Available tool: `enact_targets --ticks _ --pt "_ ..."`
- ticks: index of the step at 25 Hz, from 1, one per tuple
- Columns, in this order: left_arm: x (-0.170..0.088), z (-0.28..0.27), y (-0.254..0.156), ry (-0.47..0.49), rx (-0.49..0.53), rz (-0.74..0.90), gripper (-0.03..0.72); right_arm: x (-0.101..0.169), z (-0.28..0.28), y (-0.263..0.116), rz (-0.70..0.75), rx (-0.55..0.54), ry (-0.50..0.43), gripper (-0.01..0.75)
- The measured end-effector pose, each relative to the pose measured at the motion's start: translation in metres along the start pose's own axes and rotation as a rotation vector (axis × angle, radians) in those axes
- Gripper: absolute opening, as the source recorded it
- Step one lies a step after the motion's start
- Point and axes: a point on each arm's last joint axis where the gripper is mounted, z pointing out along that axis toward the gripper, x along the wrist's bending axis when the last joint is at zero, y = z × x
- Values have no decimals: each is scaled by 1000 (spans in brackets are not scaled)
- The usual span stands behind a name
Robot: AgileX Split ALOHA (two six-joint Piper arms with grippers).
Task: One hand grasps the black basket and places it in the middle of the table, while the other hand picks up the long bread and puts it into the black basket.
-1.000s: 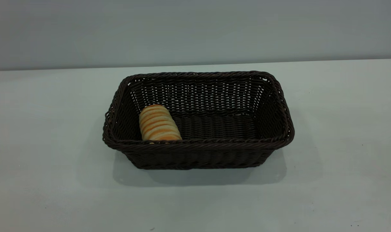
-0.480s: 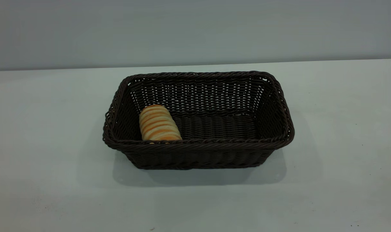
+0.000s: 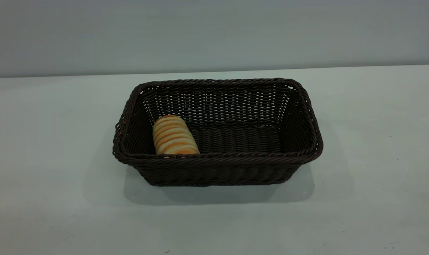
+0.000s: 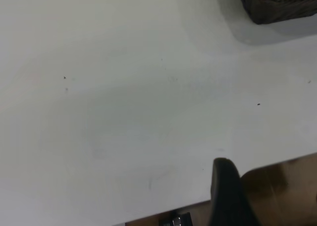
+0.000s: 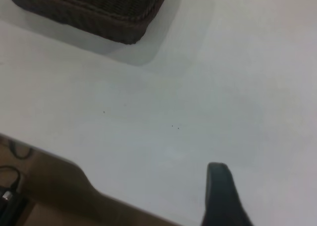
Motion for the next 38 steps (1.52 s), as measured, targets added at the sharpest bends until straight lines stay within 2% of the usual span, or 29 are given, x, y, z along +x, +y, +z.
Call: enact_targets --ticks 12,32,35,38 --pt "-4 11 -10 -37 73 -5 464 0 -1 -1 1 -8 0 471" --pt "-5 11 -11 -43 73 10 464 0 -1 -1 1 -8 0 471" --pt "-4 10 -12 -19 63 -19 464 0 -1 -1 9 -8 -7 471" --pt "-3 6 -15 31 32 -76 464 1 -1 -1 58 -4 -65 471"
